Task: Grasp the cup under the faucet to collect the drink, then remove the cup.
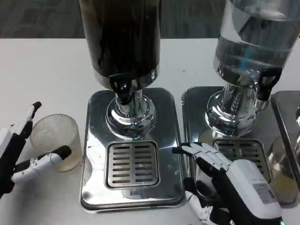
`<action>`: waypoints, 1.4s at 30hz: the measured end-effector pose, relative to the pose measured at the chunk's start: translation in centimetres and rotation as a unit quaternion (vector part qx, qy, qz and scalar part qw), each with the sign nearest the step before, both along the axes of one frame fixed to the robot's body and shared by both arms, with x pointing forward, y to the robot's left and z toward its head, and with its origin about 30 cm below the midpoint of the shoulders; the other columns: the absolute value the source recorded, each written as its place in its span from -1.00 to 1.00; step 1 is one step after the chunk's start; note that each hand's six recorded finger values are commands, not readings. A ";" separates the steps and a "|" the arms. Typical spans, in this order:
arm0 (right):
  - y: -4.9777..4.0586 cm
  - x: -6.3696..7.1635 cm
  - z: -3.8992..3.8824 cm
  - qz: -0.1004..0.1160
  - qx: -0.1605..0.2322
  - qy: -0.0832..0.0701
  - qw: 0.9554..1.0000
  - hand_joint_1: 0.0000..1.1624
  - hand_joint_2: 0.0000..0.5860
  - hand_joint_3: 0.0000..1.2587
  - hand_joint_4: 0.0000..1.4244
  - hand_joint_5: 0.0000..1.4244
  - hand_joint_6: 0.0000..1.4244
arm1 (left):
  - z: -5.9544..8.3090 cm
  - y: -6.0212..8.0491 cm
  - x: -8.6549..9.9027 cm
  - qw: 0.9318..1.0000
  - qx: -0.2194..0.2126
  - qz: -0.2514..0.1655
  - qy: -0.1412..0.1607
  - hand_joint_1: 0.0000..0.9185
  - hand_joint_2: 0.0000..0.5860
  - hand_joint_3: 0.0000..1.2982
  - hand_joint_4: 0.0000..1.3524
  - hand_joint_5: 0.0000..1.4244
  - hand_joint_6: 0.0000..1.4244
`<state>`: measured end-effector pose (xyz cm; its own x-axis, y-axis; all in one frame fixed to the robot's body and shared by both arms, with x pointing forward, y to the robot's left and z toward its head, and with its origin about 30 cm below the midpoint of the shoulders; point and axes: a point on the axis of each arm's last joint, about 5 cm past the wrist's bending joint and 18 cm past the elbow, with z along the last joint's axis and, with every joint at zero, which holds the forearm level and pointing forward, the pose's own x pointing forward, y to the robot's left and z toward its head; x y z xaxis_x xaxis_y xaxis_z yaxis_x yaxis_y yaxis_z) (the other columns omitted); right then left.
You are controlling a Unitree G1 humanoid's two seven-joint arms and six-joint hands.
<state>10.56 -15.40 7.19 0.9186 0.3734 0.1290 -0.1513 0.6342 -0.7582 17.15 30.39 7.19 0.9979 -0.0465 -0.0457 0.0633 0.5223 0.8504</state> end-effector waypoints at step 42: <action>-0.01 0.0 -0.07 -0.006 0.015 0.008 1.000 0.06 0.92 -0.60 -0.74 -0.80 -0.58 | -2.1 -0.7 0.0 0.999 -0.029 0.005 -0.033 -0.58 -0.74 -0.58 -0.64 -0.37 -0.35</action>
